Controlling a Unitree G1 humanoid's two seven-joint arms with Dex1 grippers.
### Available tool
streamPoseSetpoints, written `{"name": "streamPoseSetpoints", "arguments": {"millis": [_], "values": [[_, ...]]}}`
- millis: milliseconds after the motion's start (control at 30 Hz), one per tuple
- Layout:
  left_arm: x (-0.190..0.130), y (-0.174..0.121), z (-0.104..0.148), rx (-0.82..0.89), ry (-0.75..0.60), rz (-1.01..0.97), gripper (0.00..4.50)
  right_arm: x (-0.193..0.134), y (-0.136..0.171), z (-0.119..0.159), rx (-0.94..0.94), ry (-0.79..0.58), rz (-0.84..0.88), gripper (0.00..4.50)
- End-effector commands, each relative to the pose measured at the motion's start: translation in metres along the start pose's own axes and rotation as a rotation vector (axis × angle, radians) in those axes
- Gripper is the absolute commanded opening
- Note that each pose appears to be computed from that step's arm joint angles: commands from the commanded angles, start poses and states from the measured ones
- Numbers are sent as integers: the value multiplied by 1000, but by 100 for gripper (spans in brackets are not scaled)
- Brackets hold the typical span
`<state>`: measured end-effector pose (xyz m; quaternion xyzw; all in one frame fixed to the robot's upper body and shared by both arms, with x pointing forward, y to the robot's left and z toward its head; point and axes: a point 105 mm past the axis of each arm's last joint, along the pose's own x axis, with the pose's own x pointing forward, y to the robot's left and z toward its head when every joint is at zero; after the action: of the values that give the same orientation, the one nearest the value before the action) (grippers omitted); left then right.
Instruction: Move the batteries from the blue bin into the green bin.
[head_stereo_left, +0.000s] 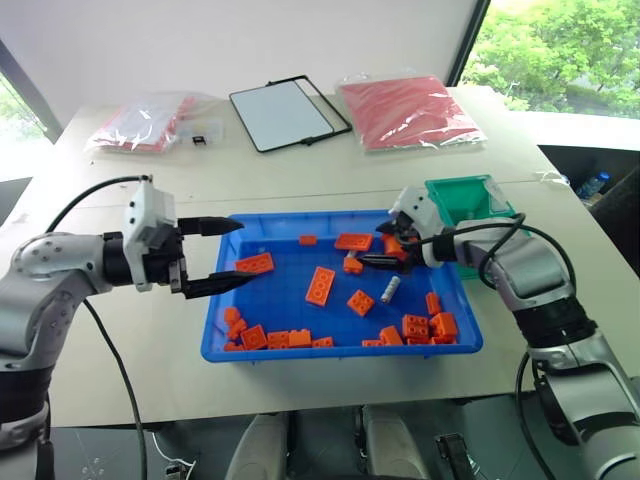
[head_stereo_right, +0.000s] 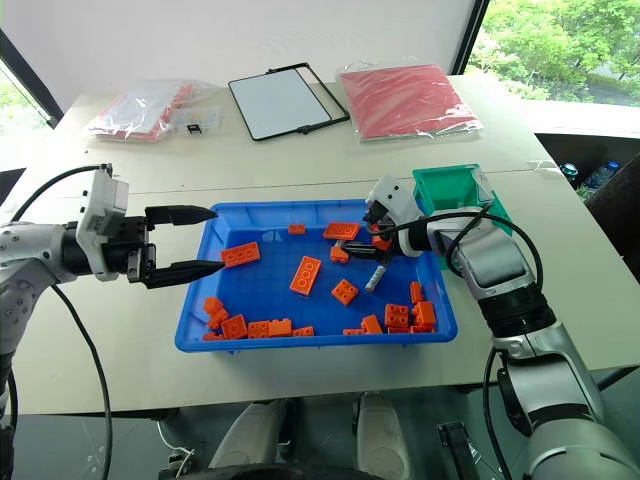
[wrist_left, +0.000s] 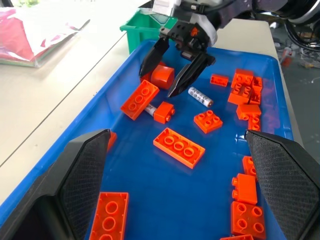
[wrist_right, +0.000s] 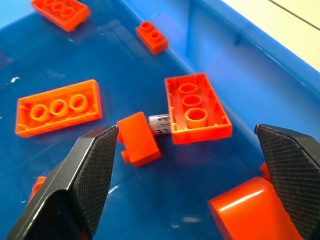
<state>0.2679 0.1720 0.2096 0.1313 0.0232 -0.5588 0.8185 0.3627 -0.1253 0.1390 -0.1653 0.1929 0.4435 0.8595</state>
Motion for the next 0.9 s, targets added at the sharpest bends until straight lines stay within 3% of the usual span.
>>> {"name": "streamPoseSetpoints", "arguments": {"millis": [33,167,233,300,400,500,700,800,900], "values": [[-3,-1,11,42,-17,11,450,3,-1,14,-43,-39,0,448],[-4,0,12,45,-17,12,450,10,-2,16,-39,-45,-1,448],[-3,1,12,48,-17,13,450,13,-4,15,-42,-48,-10,396],[-3,2,13,50,-18,15,450,13,-4,15,-43,-51,-13,317],[-3,3,14,53,-19,16,450,13,0,15,-51,-52,0,161],[-3,4,14,55,-19,17,450,14,11,24,-74,-80,29,161],[-2,7,14,58,-18,15,450,36,64,60,-94,-185,170,161],[0,7,14,63,-21,11,450,67,97,63,-87,-176,224,161],[1,8,15,66,-23,11,450,83,102,62,-73,-157,207,278]]}}
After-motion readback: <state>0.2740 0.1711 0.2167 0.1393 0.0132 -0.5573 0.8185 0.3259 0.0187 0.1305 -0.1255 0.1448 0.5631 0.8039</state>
